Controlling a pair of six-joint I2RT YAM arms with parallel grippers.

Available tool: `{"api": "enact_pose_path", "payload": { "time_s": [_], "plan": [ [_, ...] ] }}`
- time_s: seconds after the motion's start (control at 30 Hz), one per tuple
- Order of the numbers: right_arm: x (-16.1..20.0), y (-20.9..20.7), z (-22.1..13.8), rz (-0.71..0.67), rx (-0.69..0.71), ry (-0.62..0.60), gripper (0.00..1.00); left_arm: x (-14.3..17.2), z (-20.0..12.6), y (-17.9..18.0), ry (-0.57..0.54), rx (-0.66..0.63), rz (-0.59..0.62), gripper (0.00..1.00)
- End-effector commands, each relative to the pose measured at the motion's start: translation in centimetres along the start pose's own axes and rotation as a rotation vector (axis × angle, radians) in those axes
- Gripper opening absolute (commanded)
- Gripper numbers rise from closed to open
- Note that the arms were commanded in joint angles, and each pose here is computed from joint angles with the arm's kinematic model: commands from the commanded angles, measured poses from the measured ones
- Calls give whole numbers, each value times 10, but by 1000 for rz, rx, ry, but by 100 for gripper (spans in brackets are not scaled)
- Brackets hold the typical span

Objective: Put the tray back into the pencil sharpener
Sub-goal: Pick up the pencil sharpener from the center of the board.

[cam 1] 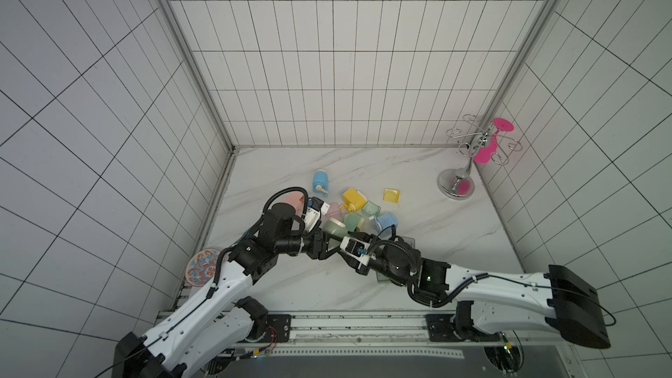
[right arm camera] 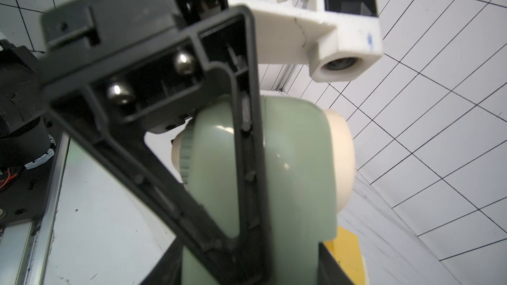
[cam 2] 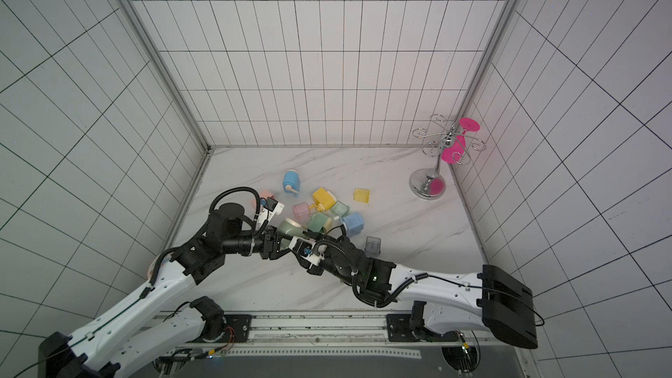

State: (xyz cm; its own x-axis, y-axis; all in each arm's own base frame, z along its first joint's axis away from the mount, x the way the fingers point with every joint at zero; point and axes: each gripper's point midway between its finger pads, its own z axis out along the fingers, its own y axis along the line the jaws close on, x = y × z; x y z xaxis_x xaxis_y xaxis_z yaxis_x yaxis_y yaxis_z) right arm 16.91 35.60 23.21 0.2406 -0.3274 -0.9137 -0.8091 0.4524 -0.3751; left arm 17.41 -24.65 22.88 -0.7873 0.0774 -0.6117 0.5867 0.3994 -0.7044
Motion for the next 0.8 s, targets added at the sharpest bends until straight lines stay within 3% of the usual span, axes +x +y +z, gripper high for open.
{"api": "enact_pose_path", "payload": {
  "time_s": [0.0,0.37,0.5,0.67,0.7,0.77],
  "plan": [
    [-2,0,-1,20,14,-40,0,-4,-1,-9,-8,31,23,66],
    [6,2,-3,21,12,-31,0,-8,-3,-12,-24,30,29,71],
    [3,1,-4,26,12,-39,0,-5,-1,-9,-11,26,21,65],
    [4,1,-3,37,13,-34,0,-7,-3,-7,-18,3,47,47],
    [4,1,-3,46,14,-32,6,-9,-3,-4,-23,-18,57,43],
    [4,0,-7,71,16,-28,33,-11,-4,7,-28,-88,85,33]
  ]
}}
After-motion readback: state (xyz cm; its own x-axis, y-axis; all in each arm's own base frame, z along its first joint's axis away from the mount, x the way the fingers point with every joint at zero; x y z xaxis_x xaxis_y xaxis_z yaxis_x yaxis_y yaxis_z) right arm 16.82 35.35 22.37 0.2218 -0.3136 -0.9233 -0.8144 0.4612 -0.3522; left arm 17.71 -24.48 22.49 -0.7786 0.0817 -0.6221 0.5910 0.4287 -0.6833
